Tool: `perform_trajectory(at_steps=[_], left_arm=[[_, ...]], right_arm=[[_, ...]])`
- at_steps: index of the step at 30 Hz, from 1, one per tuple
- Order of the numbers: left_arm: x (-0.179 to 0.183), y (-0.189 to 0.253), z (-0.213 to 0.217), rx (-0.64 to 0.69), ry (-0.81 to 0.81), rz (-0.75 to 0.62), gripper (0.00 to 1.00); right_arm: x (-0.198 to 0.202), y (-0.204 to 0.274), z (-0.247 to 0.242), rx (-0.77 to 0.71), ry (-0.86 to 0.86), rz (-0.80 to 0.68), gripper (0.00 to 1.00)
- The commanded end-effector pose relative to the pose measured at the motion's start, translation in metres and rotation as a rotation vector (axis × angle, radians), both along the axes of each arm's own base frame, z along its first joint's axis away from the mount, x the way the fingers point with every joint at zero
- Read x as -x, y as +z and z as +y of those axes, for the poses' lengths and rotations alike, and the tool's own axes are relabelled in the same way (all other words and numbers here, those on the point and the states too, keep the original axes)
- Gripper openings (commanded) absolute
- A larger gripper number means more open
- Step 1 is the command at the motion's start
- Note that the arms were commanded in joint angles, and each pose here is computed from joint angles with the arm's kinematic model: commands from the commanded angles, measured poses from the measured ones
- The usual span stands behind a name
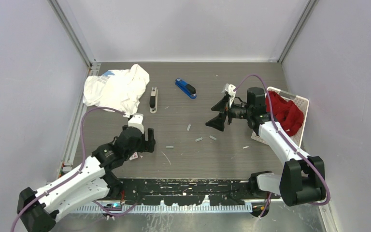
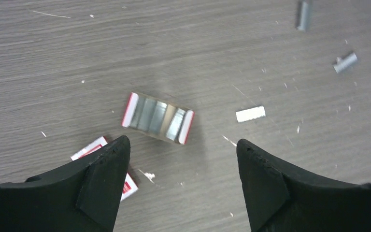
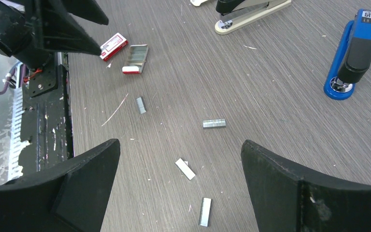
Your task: Unload the staples from the stapler
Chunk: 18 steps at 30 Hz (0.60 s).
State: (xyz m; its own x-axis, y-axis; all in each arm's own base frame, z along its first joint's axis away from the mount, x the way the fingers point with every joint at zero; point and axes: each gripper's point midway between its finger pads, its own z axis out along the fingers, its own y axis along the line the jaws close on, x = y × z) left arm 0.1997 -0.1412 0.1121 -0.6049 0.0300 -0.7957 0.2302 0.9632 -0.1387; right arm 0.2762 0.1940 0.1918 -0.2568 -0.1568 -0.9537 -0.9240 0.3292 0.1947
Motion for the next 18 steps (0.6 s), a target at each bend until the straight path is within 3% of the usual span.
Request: perform_trajectory(at_steps=[1, 6, 13, 18], left_arm=[[-0.032, 0.020, -0.007, 0.154, 0.037, -0.044, 0.76], [-0.041, 0.003, 0.001, 0.239, 0.099, 0.071, 0.48], [-0.021, -0.022, 0.005, 0.253, 0.177, 0.222, 0.02], [-0.002, -0.038, 0.017, 0.200, 0.288, 0.278, 0.00]], right_arm=[[-0.003, 0.024, 0.002, -0.017, 0.019, -0.088, 1.00], [-0.005, 0.023, 0.001, -0.012, 0.015, -0.090, 1.00], [-0.005, 0.023, 0.001, -0.010, 0.013, -0.089, 1.00], [-0.006, 0.022, 0.001, -0.008, 0.011, -0.086, 1.00]])
